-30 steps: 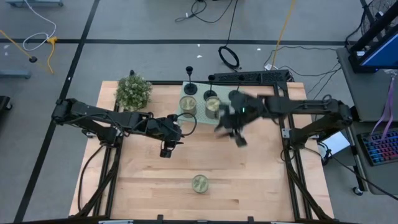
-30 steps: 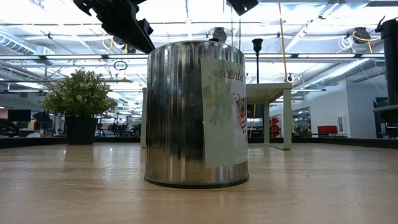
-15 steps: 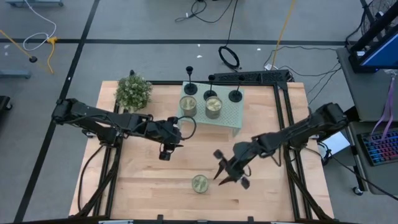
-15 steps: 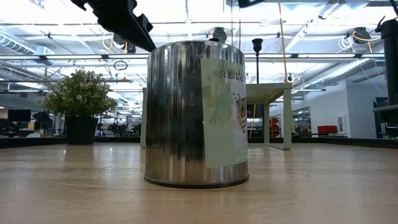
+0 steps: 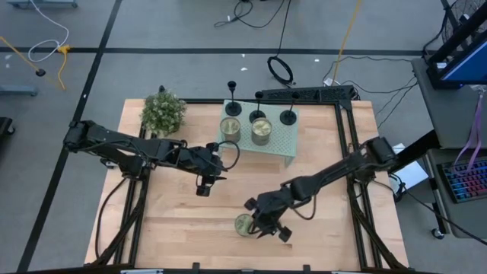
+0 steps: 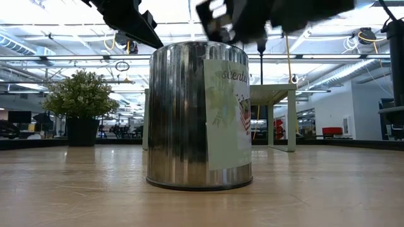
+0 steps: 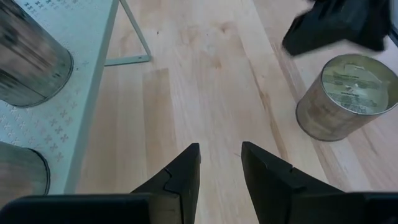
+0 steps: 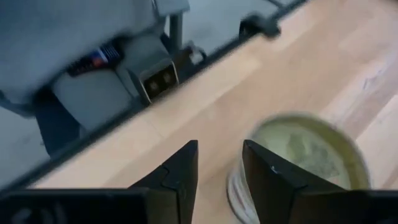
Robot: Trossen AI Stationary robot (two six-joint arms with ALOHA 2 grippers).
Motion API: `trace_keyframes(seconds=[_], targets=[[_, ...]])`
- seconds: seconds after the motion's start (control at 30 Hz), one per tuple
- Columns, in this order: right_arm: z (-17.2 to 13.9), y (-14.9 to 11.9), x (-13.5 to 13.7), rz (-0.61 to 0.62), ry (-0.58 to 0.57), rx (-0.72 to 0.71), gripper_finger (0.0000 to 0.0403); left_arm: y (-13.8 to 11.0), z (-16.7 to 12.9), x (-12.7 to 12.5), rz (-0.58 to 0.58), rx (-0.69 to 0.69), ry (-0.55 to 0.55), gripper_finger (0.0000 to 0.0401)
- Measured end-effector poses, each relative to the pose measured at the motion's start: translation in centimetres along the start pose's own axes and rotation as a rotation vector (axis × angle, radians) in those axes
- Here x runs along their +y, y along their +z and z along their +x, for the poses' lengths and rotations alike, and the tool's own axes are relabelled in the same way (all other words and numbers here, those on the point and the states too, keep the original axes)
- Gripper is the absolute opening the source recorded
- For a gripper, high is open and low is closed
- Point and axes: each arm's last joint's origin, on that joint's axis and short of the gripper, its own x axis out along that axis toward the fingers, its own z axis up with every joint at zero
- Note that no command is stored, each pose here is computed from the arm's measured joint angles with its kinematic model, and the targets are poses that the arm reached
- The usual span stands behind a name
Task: Pick & Place candle stick holders
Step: Put the scented candle on the shelf
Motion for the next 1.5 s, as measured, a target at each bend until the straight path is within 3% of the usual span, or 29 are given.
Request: trace_keyframes(seconds=[0.17,0.4,0.67,0.9,1.13,1.3,1.5], targets=[[1.0,-1.1,-0.9,-0.042,-0.008,0.029,0.0107,-0.1,0.0,-0.1,-0.006,0.008,-0.003,0.0124],[0.6,-1.8,-1.6,-0.011,-0.006,0.077,0.0091,-0.1,0.0,-0.5,0.007,0.013,-0.013,0.0124],[0.4,-2.4,-1.4,0.000,0.019,0.139,0.0009,-0.1,0.0,-0.5,0.009,0.014,-0.015,0.0124],[-2.2,-1.8,-0.1,0.172,0.044,0.209,0.0005,-0.2,0.0,-0.5,-0.013,0.021,-0.015,0.0124],[-9.0,1.5,2.1,0.165,-0.151,0.196,0.0003,-0.1,0.0,-0.5,-0.004,0.019,-0.016,0.0124],[-14.5,2.6,2.6,0.134,-0.356,0.166,0.0002,-0.1,0.0,-0.6,0.000,0.017,-0.018,0.0124],[-20.8,1.6,1.8,0.179,-0.609,0.209,0.0001,-0.1,0.0,-0.6,0.044,0.012,-0.017,0.0124]])
